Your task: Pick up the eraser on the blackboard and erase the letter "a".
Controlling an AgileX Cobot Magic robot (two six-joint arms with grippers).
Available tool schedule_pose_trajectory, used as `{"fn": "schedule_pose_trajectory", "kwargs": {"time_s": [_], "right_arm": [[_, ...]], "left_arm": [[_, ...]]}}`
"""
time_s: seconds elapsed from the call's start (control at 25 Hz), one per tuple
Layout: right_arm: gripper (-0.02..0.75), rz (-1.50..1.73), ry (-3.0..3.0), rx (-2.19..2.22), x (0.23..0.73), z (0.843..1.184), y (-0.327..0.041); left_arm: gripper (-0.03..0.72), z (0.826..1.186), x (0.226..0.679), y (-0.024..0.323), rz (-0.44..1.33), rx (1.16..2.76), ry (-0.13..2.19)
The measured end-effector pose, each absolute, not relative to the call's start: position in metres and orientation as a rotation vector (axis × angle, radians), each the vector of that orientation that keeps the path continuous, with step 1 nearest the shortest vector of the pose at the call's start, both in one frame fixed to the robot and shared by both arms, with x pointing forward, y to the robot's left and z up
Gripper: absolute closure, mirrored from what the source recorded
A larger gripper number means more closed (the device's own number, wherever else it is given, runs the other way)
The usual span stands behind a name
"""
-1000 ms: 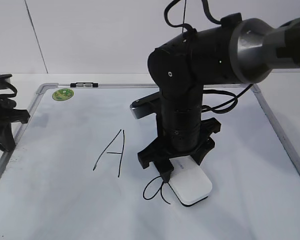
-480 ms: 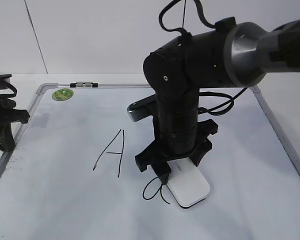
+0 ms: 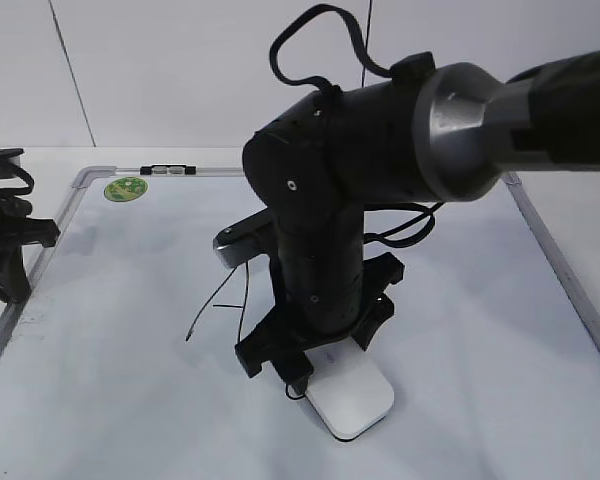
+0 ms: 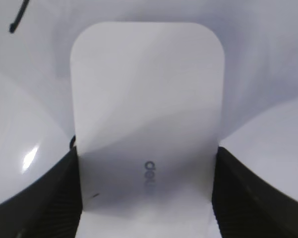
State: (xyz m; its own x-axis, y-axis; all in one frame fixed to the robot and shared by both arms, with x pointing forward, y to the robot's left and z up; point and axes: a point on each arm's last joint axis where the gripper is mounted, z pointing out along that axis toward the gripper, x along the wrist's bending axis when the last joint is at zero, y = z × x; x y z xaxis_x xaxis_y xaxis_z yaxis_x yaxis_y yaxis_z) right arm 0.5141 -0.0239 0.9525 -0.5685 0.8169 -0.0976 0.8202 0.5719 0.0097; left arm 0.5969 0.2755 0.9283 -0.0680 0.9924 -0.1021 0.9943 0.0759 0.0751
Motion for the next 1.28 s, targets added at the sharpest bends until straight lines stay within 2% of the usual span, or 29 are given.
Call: {"fn": "schedule_pose_trajectory", "kwargs": {"time_s": [0.32,0.68,1.28], "right_arm": [[0.188,-0.056,2.748,1.330,0.497,0.952,-0.008],[0.188,-0.068,2.741,1.326,0.498,0.952,-0.009],[0.188,-0.096,2.653,1.514,0.531,0.952,-0.045]], "left_arm": [[0.674,0.928,0.597,0.275,-0.022,2.053,2.208],[0.674,0.928,0.597,0.275,-0.024,2.051,2.208],[0.674,0.928,0.597,0.275,-0.024,2.051,2.208]]}}
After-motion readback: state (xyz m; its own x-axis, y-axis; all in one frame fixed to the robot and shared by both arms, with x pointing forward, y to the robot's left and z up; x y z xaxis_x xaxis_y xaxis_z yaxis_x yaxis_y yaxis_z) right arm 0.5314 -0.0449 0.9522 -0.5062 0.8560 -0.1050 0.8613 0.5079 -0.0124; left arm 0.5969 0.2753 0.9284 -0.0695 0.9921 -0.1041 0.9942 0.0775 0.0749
